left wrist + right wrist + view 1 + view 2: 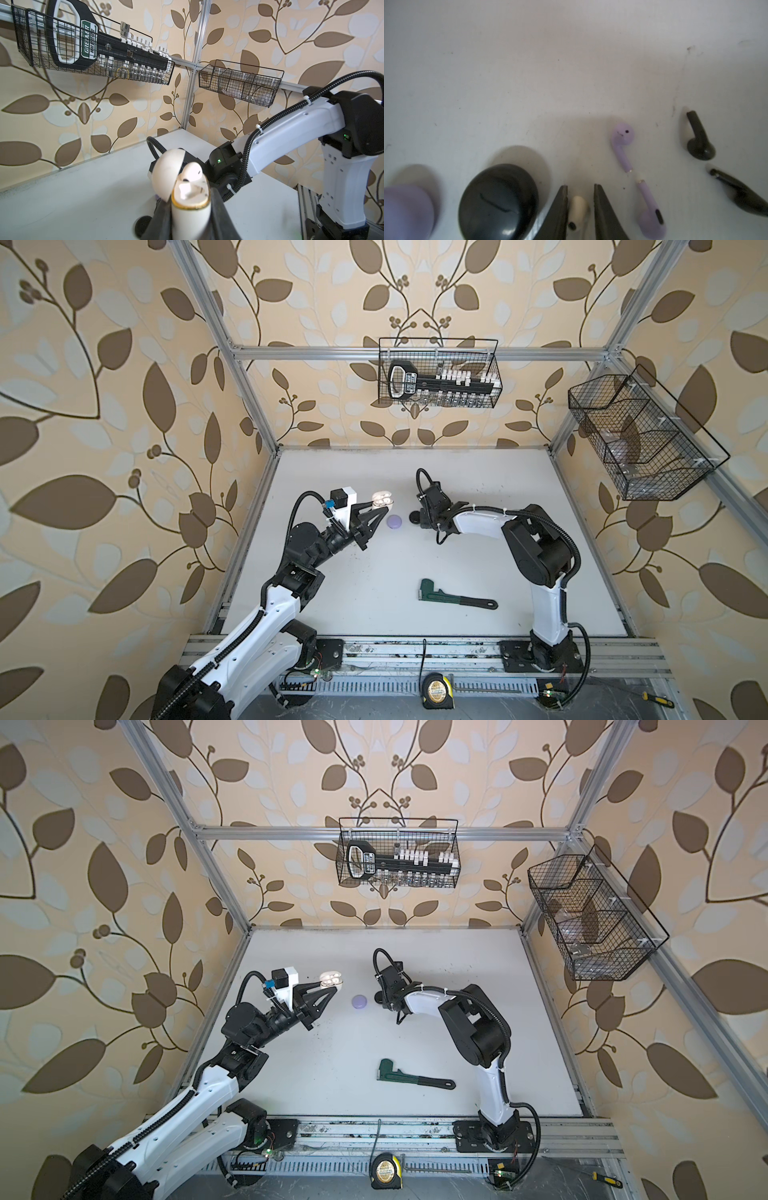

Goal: Insert the wireless bluetooth earbuds into the charging case

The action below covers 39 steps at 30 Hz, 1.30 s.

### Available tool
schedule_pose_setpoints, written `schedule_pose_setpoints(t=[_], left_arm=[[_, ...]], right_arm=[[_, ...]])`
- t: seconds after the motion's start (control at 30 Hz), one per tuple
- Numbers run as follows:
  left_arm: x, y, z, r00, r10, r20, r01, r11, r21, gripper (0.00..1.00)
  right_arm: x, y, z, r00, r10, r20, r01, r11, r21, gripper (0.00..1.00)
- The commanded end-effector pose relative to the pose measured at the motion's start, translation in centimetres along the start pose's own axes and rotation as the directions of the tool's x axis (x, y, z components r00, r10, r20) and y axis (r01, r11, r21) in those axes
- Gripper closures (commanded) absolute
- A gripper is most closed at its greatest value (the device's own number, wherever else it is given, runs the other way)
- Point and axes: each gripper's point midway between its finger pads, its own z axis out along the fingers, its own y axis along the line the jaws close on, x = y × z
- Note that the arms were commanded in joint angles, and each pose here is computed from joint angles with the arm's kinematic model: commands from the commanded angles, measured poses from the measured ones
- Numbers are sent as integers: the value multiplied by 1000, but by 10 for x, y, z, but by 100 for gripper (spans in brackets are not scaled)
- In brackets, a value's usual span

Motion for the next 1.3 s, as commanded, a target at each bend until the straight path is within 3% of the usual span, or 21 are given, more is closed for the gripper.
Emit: schedule_pose_setpoints(t=[0.0,0.37,0.6,0.83,0.97,1.27], left_arm=[[-23,-9,0,997,41,70,-44,998,41,100],[-22,-13,-1,997,28,72,-32,998,61,100],[-16,-11,5,998,24,53,-28,997,76,100],[2,-10,11,999,20,25,-22,994,103,100],[12,-14,17,999,38,19,-40,990,133,100],[34,-34,36,1000,13,0,-13,979,204,100]], right_arm=[[55,-21,9,986,-35,-161,44,998,49,78],[48,-17,-6,994,3,-110,-1,1000,17,82],[4,-22,-33,993,114,15,-113,991,-72,85],[-47,-32,-109,942,240,235,-182,952,-245,85],[-51,-43,-156,891,302,340,-177,919,-352,85],[-55,-34,-250,815,351,461,-85,860,-504,85]])
